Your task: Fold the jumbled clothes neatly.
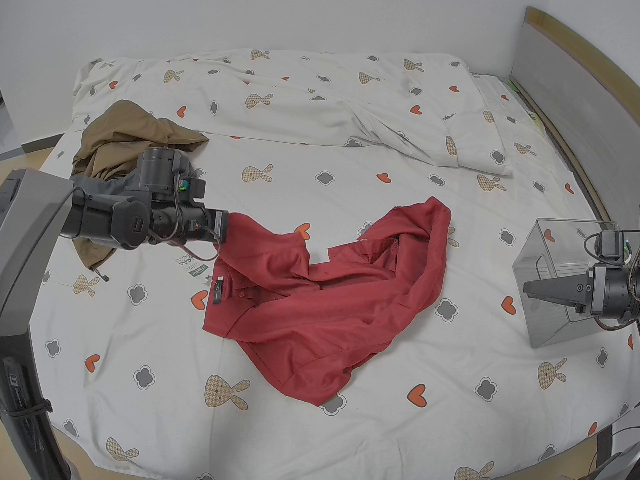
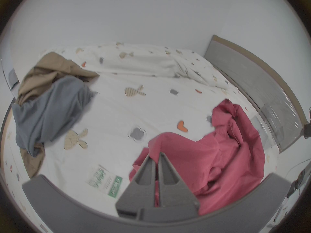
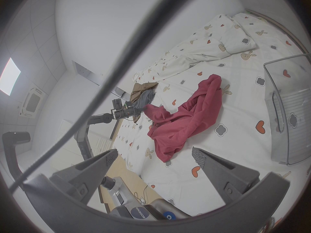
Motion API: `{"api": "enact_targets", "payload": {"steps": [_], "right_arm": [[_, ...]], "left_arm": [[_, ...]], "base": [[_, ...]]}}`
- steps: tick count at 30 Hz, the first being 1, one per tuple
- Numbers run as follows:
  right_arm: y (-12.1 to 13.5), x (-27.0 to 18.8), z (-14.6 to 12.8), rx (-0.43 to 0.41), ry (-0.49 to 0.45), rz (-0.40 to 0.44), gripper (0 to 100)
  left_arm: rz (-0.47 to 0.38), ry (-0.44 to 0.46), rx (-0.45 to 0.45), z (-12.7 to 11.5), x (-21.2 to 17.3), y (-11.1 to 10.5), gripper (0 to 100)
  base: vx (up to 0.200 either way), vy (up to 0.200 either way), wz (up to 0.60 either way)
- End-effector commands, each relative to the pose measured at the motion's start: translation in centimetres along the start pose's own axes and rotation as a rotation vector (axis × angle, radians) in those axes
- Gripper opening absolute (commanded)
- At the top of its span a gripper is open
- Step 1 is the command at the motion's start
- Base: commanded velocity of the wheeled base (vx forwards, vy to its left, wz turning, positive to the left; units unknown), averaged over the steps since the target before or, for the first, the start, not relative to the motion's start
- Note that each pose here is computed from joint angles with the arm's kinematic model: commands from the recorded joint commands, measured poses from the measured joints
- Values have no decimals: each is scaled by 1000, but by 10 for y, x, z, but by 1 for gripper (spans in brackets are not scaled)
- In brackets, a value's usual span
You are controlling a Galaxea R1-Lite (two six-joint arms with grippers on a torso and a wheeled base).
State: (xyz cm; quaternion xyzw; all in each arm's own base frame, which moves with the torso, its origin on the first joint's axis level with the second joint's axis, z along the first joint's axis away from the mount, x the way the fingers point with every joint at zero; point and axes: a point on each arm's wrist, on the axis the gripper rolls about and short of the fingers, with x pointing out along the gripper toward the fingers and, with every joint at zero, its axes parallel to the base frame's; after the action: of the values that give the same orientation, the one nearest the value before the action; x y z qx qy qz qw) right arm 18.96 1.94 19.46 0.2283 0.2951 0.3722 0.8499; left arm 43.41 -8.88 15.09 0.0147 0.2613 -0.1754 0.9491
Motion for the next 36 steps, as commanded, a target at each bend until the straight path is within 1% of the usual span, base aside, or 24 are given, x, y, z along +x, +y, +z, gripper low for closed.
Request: {"api": "enact_targets", "payload": {"steps": [1, 2, 3, 7, 11, 14, 16, 17, 20, 22, 25, 27, 29, 30, 32, 33, 34, 35, 36], "right_arm": [[0, 2, -2, 1, 11, 7, 100], [0, 2, -2, 1, 11, 6, 100], [1, 2, -2, 1, 13, 8, 100], [0, 3, -2, 6, 17, 9, 100], [-1, 4, -2, 8, 19, 8, 100], [-1, 4, -2, 9, 20, 8, 100], [0, 3, -3, 9, 20, 8, 100], [0, 3, -3, 9, 20, 8, 100], [0, 3, -3, 8, 19, 8, 100], [0, 3, -3, 9, 20, 8, 100], [-1, 3, -4, 10, 23, 8, 100], [-1, 3, -4, 10, 22, 7, 100], [-1, 4, -4, 12, 24, 8, 100], [-1, 4, -4, 11, 24, 8, 100], [-1, 3, -4, 11, 23, 8, 100], [-1, 4, -4, 12, 24, 8, 100], [-1, 4, -4, 12, 24, 8, 100], [-1, 4, -4, 14, 25, 8, 100], [-2, 4, -4, 15, 25, 7, 100]], "left_arm": [[75, -79, -6, 20, 3, 18, 0], [76, -79, -7, 20, 4, 18, 0], [109, -83, -12, 21, 9, 25, 0], [181, -70, -21, 18, 10, 28, 0], [173, -51, 14, 13, 9, 18, 0], [165, -63, 38, 16, 9, 12, 0], [164, -90, 47, 18, 10, 4, 0], [166, -101, 49, 20, 10, 2, 100], [172, -109, 45, 21, 10, -2, 100], [174, -106, 40, 20, 10, 0, 100], [197, -123, 11, 19, 9, 11, 100], [203, -132, 9, 19, 9, 13, 100], [246, -187, -1, 21, 1, 23, 100], [246, -191, -1, 21, 0, 22, 100], [244, -161, -12, 14, -12, 22, 100], [232, -123, -26, 4, -18, 20, 100], [227, -114, -31, 2, -19, 19, 100], [165, -59, -58, -10, -30, 12, 100], [81, 0, -88, -23, -39, 4, 100]], "base": [[0, 0, 0], [0, 0, 0], [0, 0, 0], [0, 0, 0], [0, 0, 0], [0, 0, 0], [0, 0, 0], [0, 0, 0], [0, 0, 0], [0, 0, 0], [0, 0, 0], [0, 0, 0], [0, 0, 0], [0, 0, 0], [0, 0, 0], [0, 0, 0], [0, 0, 0], [0, 0, 0], [0, 0, 0]]}}
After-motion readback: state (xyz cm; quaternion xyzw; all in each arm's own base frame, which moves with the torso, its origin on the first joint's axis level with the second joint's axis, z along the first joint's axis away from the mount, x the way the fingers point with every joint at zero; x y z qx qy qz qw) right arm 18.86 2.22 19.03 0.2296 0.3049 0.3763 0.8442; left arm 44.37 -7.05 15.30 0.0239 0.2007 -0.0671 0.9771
